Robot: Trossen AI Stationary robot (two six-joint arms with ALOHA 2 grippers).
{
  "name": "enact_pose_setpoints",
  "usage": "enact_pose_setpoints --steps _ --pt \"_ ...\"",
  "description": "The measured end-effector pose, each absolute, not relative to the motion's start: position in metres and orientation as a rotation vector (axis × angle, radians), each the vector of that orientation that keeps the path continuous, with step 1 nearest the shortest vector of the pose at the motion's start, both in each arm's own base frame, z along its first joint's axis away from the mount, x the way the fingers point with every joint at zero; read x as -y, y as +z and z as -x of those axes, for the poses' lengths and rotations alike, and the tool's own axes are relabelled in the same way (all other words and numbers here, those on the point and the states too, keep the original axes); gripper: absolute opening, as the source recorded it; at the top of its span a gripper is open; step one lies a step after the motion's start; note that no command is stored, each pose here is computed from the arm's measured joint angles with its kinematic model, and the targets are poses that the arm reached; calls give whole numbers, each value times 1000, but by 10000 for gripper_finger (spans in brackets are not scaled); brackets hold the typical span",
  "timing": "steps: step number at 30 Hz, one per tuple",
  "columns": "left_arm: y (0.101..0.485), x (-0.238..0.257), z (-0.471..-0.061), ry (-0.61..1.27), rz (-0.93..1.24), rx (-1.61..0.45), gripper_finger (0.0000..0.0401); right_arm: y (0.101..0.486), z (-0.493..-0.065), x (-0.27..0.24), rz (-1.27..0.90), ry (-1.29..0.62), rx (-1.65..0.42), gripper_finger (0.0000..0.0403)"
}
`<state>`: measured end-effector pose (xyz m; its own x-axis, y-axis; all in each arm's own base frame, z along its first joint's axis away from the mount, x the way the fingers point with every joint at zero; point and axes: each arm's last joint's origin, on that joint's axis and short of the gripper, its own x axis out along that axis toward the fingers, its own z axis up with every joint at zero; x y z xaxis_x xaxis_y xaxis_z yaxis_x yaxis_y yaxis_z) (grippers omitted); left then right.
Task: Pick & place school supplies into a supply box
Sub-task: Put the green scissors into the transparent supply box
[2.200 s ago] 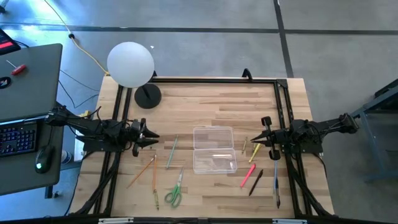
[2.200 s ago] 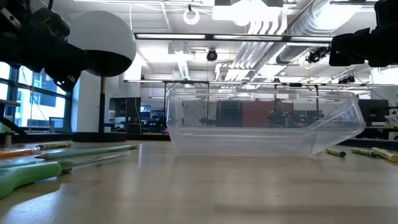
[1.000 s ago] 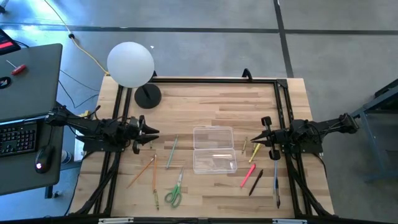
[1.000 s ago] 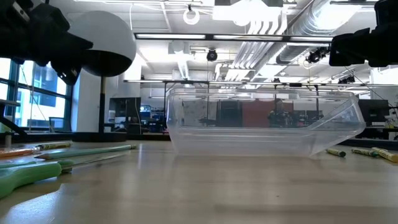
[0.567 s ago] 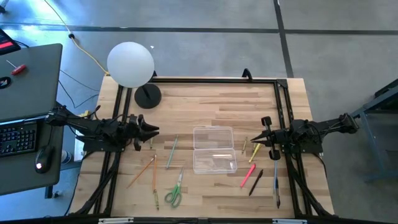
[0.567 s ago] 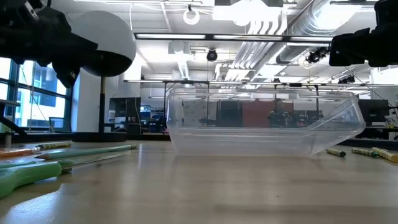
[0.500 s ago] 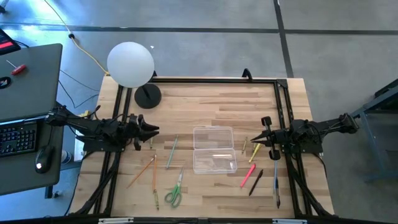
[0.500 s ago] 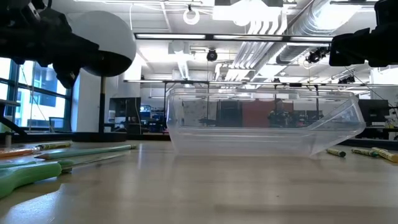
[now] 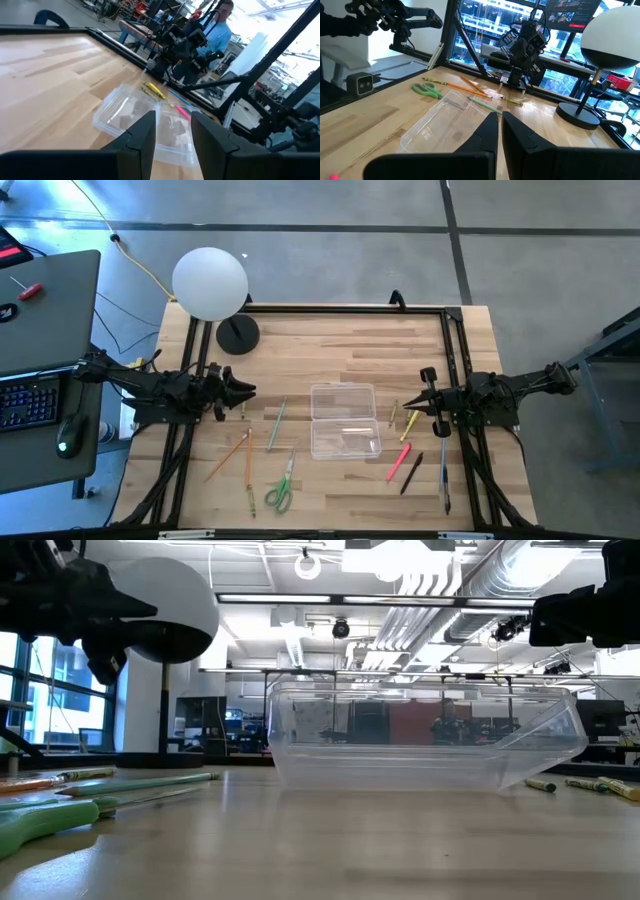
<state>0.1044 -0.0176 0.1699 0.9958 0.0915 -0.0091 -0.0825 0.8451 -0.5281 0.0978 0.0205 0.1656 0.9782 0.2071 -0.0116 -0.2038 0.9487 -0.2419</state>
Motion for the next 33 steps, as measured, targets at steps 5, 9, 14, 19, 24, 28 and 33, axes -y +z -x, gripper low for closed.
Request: enact_pose_setpoints --steps 5,9,14,19,24,28,33 --pt "170 16 -104 154 558 36 156 166 -98 -20 244 201 15 3" --pt "170 17 -104 102 579 27 156 170 -98 -19 239 150 54 2" --pt "173 19 -104 31 612 19 156 175 -98 -19 233 143 101 2" --pt "204 20 -104 -19 614 21 156 175 -98 -19 232 142 107 2" --pt "236 24 -114 11 574 -131 156 175 -98 -19 232 143 107 2" --pt "252 30 -136 74 510 -339 156 176 -98 -19 231 143 114 2" --pt "264 44 -173 5 496 -561 156 176 -98 -19 231 143 115 2"
